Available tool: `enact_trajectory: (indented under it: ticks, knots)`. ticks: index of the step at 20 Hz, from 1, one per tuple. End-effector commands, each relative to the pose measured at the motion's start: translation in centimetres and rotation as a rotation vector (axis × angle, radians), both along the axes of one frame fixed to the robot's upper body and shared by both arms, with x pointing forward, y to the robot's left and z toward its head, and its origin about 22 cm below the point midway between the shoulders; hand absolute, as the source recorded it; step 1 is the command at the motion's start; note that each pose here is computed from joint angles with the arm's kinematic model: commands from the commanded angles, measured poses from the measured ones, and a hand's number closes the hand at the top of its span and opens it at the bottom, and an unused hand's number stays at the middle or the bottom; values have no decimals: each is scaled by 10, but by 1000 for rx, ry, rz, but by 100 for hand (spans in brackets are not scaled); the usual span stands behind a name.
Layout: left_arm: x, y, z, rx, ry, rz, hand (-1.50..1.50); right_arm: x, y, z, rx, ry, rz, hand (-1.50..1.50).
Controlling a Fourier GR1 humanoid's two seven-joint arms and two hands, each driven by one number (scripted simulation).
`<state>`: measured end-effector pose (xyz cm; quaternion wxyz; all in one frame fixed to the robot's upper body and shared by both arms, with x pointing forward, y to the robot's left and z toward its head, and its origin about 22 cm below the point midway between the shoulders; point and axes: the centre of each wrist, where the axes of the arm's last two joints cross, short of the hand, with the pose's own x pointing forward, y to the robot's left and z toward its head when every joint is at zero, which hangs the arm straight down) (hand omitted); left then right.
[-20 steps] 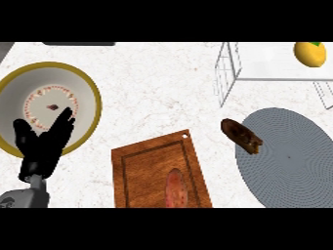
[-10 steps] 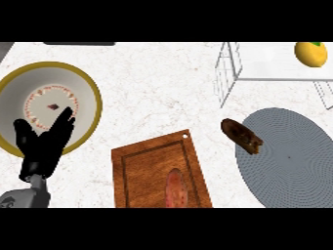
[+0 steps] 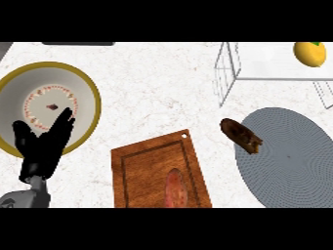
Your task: Pick the lemon from the placemat and place it in the tiered shelf
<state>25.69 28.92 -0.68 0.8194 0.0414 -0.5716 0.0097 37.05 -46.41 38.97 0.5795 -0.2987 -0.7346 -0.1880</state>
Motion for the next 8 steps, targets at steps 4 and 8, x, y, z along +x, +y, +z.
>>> enact_trajectory:
  ticks: [4,8]
  knots:
    - [-11,-8,-19,-26,93,5,0,-60,-74,-7,75,-20,4,-150]
    - [-7,11,-12,-11,85,0,0,-81,-90,-2,45,-22,22,-150]
